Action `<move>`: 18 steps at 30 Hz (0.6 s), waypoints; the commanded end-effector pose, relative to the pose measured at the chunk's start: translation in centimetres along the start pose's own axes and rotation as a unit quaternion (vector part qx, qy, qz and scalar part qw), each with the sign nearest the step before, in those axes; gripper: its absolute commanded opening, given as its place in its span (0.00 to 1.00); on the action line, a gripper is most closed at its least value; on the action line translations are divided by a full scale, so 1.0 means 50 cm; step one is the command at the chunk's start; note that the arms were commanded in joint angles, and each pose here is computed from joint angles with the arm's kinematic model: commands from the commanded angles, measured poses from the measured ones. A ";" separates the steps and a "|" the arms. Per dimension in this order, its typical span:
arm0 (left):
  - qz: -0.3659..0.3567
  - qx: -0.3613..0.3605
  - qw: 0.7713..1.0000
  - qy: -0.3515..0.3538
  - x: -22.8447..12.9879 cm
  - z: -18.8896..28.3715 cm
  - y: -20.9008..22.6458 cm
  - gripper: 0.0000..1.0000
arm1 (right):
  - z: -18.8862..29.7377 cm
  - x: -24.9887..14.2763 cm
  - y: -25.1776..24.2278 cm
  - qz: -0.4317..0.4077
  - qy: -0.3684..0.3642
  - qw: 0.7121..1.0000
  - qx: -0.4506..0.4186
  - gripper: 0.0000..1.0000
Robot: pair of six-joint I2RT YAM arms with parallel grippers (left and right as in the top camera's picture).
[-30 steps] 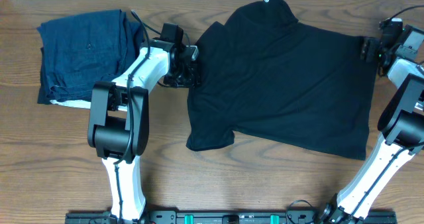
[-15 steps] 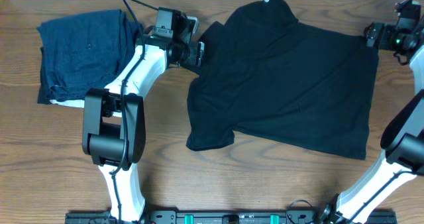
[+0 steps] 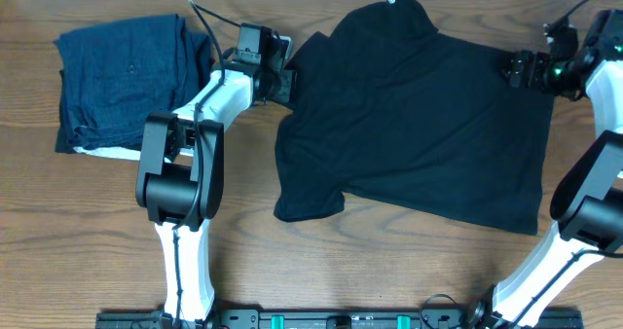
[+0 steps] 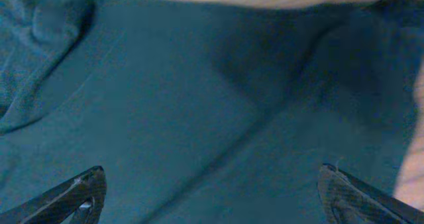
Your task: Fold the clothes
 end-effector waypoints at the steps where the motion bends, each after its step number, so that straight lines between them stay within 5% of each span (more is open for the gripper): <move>1: 0.007 0.040 0.998 0.040 -0.043 -0.019 0.033 0.46 | -0.015 -0.021 0.028 -0.003 0.023 1.000 0.015 0.99; 10: 0.022 0.103 0.980 0.170 -0.164 0.012 0.069 0.46 | -0.005 -0.107 0.044 -0.039 0.114 0.993 0.020 0.99; 18: 0.078 0.113 0.971 0.197 -0.193 0.024 0.067 0.45 | 0.024 -0.193 -0.008 -0.117 0.204 0.968 -0.093 0.99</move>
Point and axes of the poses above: each gripper's point midway between its finger pads, its own z axis back along the fingers, its own y axis along the line the jaws close on, x = y × z, the point moved 1 cm from there along z, back along the fingers, and after that the axes turned 1 degree about -z, right-handed, at the moved point
